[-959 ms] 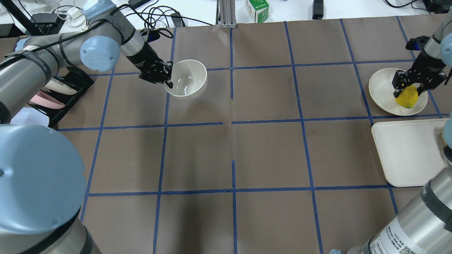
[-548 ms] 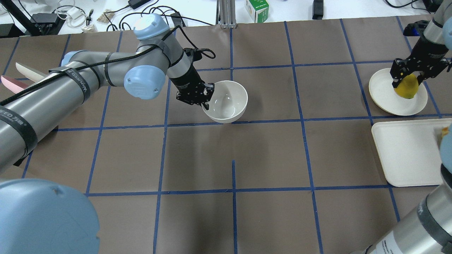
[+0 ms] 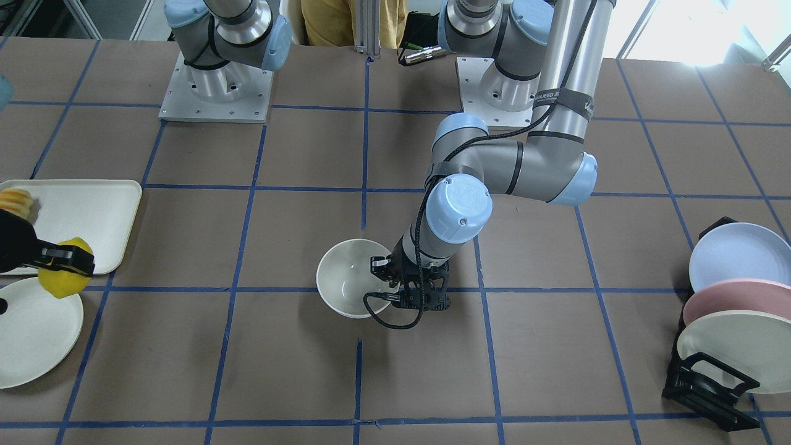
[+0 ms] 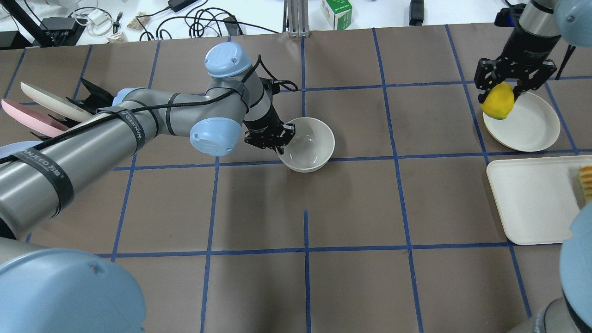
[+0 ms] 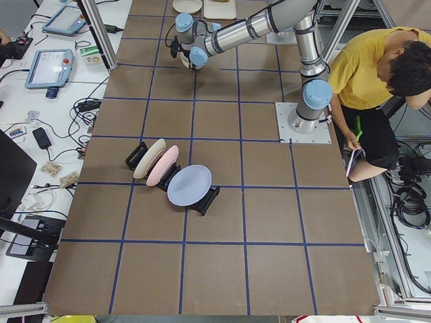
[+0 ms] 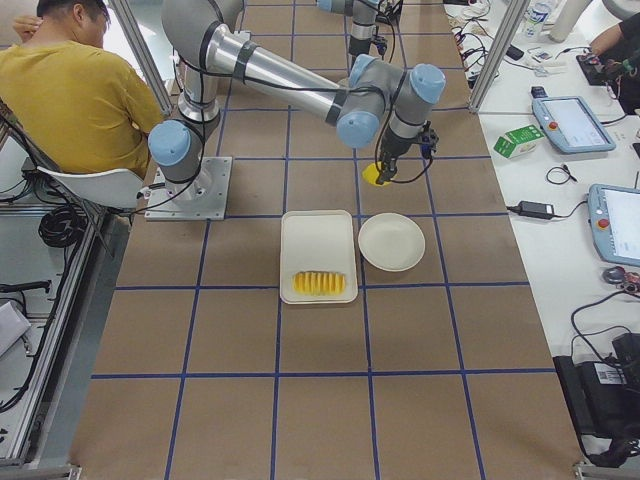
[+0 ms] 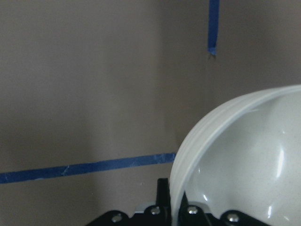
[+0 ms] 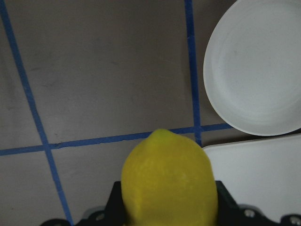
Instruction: Place bowl and put lemon in it
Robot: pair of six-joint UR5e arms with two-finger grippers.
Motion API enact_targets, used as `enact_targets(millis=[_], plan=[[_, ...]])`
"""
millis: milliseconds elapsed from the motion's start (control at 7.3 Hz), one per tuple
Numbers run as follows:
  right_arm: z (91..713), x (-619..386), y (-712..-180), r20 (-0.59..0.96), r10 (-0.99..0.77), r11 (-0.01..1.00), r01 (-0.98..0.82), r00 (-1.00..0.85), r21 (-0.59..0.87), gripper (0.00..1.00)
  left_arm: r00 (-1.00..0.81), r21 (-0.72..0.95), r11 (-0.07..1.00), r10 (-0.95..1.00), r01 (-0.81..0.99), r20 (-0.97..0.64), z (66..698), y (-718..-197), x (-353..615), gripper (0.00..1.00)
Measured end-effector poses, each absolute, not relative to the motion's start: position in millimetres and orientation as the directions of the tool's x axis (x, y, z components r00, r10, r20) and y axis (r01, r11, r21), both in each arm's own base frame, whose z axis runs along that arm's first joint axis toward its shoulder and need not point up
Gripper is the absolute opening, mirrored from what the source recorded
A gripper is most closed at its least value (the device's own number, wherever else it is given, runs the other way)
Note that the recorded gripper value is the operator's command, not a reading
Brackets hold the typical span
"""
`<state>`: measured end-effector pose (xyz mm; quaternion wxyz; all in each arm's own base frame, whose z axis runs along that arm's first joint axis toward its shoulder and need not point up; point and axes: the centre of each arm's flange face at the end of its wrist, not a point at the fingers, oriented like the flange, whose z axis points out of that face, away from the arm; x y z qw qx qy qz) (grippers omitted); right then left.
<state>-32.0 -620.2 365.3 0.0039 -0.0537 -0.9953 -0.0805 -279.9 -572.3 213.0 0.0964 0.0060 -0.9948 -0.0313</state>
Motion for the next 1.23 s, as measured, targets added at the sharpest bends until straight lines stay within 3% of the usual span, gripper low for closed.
enact_targets(millis=[137, 548, 959, 1233], plan=[[375, 1, -616, 0.006, 0.108, 0.982, 0.108, -0.994, 0.156, 0.00, -0.983, 0.060, 0.998, -0.019, -0.008, 0.184, 212, -572, -279, 0.99], [395, 115, -598, -0.005, 0.079, 0.990, 0.078, -0.997, 0.120, 0.00, -0.985, 0.019, 0.999, -0.036, -0.033, 0.170, 238, -582, -266, 1.00], [394, 207, -582, -0.021, 0.062, 0.996, 0.061, -0.998, 0.072, 0.00, -0.995, 0.047, 0.999, 0.012, 0.017, 0.099, 346, -598, -187, 1.00], [371, 268, -579, -0.072, 0.101, 0.994, 0.098, -0.992, 0.045, 0.00, -0.993, 0.066, 0.991, 0.111, 0.114, 0.051, 423, -569, -142, 1.00]])
